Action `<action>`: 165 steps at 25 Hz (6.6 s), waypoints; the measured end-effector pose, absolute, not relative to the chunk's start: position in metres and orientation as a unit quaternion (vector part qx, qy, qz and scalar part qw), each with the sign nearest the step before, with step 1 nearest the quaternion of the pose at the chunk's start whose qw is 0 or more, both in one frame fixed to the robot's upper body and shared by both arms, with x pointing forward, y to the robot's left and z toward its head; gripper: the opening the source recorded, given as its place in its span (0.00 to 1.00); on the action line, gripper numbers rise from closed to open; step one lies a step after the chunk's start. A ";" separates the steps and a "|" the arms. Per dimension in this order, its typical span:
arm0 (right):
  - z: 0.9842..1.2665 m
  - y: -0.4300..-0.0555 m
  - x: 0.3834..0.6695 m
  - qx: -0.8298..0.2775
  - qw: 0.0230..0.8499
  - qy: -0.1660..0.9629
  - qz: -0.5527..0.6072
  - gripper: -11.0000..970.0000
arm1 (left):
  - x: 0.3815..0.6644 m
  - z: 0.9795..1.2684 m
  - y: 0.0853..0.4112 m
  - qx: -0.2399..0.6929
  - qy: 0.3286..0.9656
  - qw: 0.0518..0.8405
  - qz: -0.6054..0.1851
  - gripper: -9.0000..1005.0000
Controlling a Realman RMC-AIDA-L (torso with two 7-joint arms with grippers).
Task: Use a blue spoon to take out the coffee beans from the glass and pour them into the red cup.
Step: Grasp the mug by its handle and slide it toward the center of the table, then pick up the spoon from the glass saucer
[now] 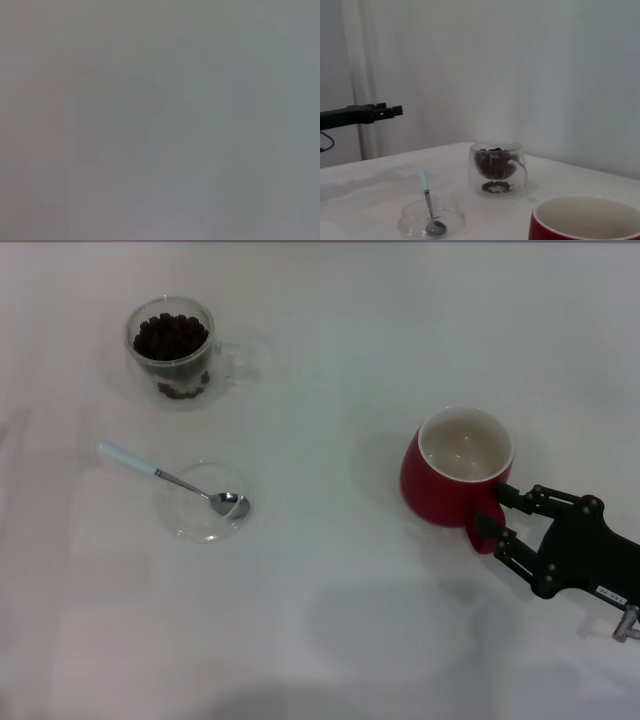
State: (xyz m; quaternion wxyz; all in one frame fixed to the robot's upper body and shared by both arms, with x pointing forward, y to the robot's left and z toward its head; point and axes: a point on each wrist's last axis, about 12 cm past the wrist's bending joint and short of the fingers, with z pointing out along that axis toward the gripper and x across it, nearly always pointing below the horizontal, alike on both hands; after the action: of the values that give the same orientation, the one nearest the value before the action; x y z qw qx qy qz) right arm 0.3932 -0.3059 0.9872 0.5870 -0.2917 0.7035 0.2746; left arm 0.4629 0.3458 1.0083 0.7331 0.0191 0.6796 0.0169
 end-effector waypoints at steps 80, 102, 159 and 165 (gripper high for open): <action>0.987 -0.258 0.389 -0.336 0.545 0.668 0.378 0.17 | 0.449 1.002 0.346 0.027 0.689 0.724 0.012 0.87; 0.985 -0.224 0.391 -0.360 0.515 0.659 0.413 0.16 | 0.449 1.002 0.342 0.029 0.689 0.724 0.006 0.87; 1.034 -0.358 0.383 -0.271 0.620 0.650 0.344 0.61 | 0.432 0.990 0.323 -0.201 0.701 0.559 -0.395 0.87; 1.036 -0.356 0.393 -0.280 0.625 0.645 0.340 0.61 | 0.450 0.992 0.318 -0.247 0.714 0.445 -0.480 0.87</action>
State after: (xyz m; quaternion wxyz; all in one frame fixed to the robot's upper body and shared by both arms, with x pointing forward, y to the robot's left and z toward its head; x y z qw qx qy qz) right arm 0.3933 -0.3564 1.0363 0.6251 -0.2796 0.6448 0.3396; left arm 0.4500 0.3181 0.9917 0.4450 -0.2474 0.7142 -0.4803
